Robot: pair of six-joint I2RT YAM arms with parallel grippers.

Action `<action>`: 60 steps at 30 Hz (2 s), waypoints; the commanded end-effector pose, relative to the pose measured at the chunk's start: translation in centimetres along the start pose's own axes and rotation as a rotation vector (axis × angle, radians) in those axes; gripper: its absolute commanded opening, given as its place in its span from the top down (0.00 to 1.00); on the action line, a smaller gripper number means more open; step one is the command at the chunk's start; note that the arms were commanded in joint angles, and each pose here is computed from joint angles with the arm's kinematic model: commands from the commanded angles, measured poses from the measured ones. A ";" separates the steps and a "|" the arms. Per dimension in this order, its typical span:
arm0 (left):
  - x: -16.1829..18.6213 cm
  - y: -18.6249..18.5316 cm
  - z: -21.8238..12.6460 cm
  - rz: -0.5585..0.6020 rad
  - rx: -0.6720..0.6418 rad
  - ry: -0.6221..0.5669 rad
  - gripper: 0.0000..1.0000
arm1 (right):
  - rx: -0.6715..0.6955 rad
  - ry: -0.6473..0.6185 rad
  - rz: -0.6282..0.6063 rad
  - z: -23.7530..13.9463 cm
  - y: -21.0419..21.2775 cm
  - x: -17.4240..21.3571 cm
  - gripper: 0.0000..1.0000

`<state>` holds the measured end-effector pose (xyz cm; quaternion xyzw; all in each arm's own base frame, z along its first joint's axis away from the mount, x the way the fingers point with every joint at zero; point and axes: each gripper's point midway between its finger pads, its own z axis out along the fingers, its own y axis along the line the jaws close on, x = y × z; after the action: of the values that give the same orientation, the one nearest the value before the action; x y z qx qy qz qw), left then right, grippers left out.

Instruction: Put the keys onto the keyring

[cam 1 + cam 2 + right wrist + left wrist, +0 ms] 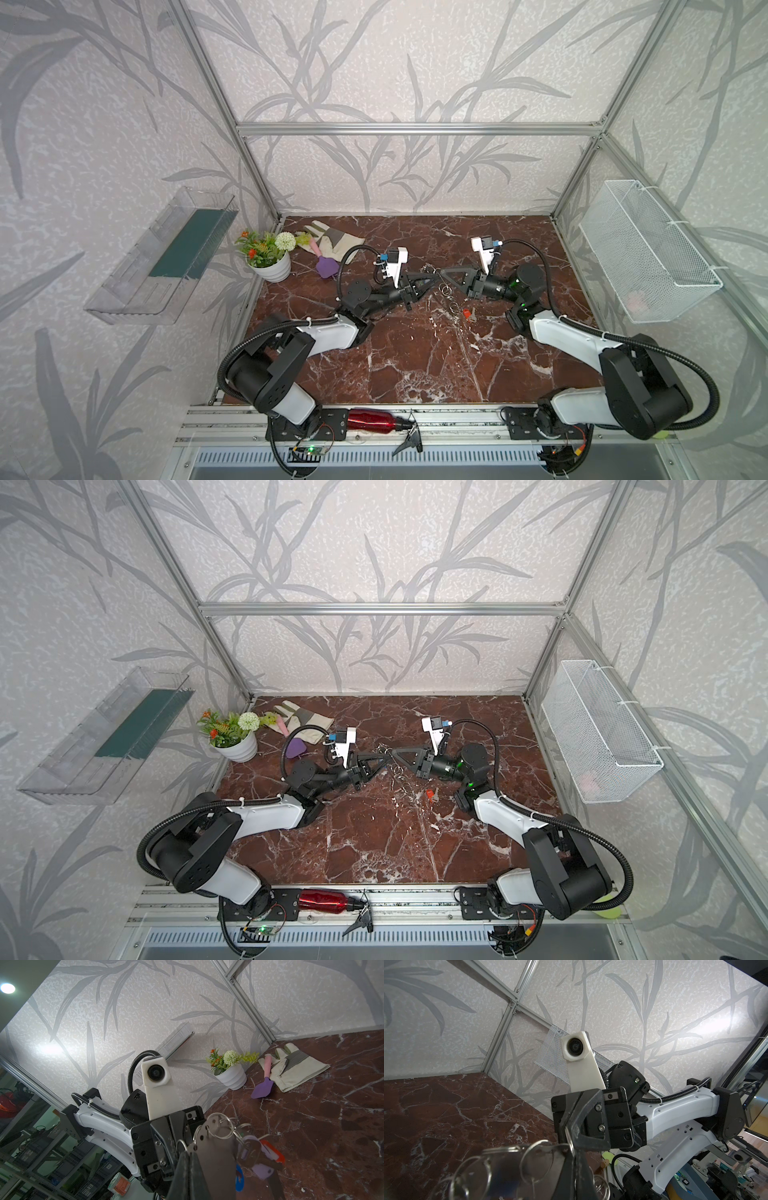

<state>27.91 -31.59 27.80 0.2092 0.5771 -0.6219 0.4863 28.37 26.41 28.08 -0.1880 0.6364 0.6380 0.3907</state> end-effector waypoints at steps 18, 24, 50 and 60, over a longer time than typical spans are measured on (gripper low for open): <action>-0.8 -0.3 1.0 0.052 -0.079 0.131 1.00 | 0.062 -0.074 -0.042 -1.2 -0.3 -1.5 0.70; 0.6 -1.9 -0.4 0.173 -0.114 0.383 1.00 | 0.107 -0.155 -0.033 -3.2 -0.8 -3.0 0.62; -2.8 -3.5 0.4 0.321 -0.087 0.273 1.00 | 0.024 -0.126 -0.037 -2.5 0.2 -2.7 0.62; -5.0 -4.9 0.2 0.330 0.003 -0.025 1.00 | 0.012 -0.098 -0.033 -1.9 1.6 -3.0 0.61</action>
<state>26.87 -31.19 29.00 0.3110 0.6210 -0.4992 0.5181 29.40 23.72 28.73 -0.1385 0.6377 0.6295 0.4218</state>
